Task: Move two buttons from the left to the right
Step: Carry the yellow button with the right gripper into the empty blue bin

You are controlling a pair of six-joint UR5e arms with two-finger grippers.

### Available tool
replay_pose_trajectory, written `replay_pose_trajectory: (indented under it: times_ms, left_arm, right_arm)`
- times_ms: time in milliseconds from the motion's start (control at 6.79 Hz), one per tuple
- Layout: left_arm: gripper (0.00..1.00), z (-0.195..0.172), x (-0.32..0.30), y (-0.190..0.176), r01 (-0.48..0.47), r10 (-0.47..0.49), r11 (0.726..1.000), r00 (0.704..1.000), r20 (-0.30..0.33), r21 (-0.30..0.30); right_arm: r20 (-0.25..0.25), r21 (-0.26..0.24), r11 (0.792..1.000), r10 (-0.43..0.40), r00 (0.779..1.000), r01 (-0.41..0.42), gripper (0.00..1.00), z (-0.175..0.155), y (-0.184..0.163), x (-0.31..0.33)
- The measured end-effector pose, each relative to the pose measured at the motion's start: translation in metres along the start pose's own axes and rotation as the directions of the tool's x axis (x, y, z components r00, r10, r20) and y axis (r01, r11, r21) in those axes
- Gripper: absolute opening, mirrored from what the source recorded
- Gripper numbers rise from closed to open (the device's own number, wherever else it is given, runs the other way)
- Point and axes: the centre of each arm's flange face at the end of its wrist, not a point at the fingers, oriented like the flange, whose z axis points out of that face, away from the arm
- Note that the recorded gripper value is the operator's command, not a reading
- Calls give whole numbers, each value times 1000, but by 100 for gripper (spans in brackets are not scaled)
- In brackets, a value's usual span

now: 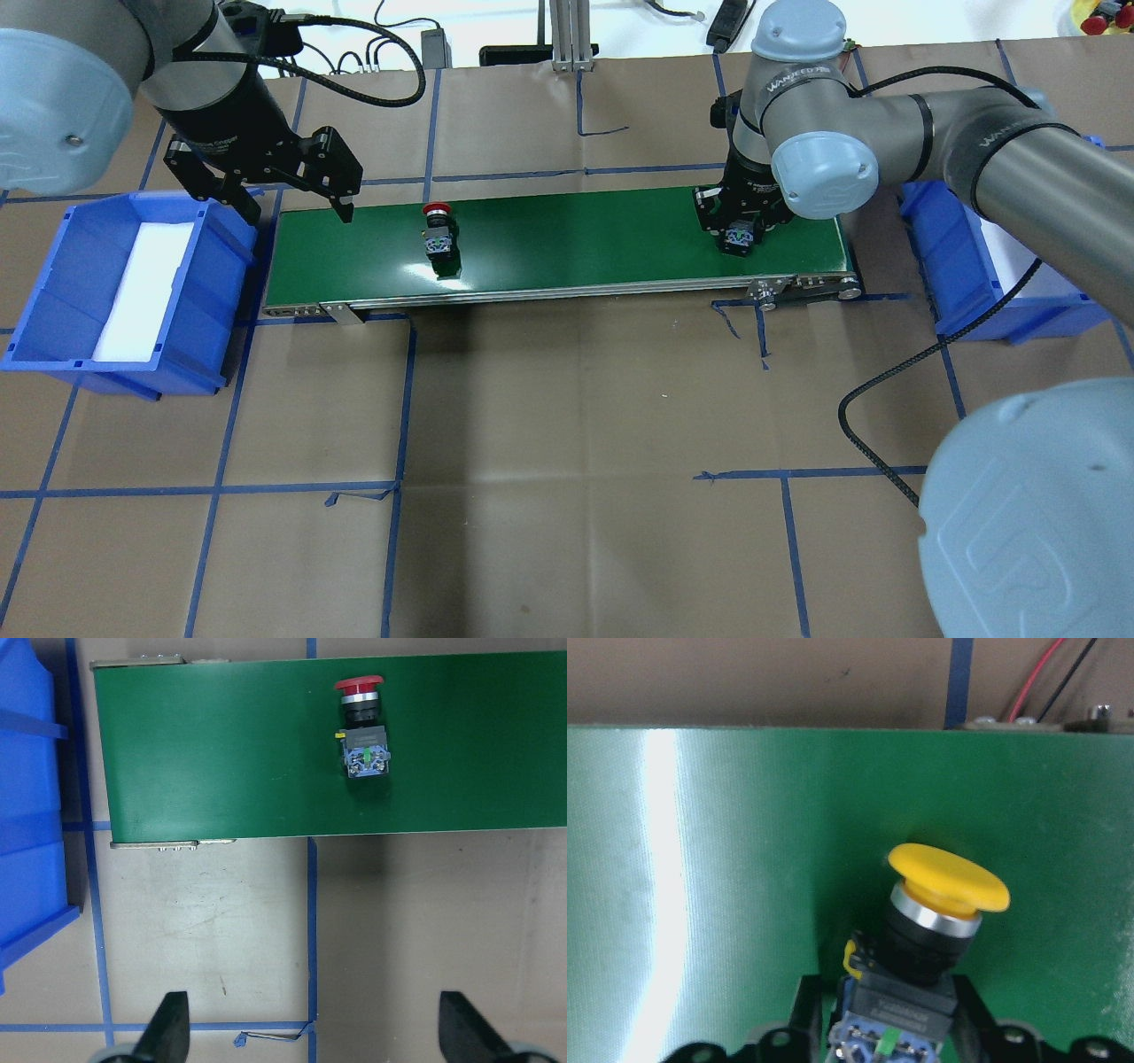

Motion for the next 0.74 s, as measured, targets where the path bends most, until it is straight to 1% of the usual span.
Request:
replay_pose_trajectory:
  times_ms: [147,294,442,589,736]
  left_arm:
    - [100,0,0,0,0,0,1000,1000,0,0]
    - [100,0,0,0,0,0,1000,1000,0,0]
    - [100,1,0,0,0,0,1000,1000,0,-1]
    - [100,1,0,0,0,0,1000,1000,0,-1]
    - [100,0,0,0,0,0,1000,1000,0,0]
  right_arm:
    - [-14,24,1000,8,1000,-8,2,-14,-3,7]
    - [-35,56,998,28,999,-26,2,-42,-8,22]
    - [-43,74,996,44,998,-41,2,-78,-13,45]
    - [-46,78,996,46,998,-43,2,-115,-19,88]
    - [-49,73,997,39,998,-35,2,-142,-21,143]
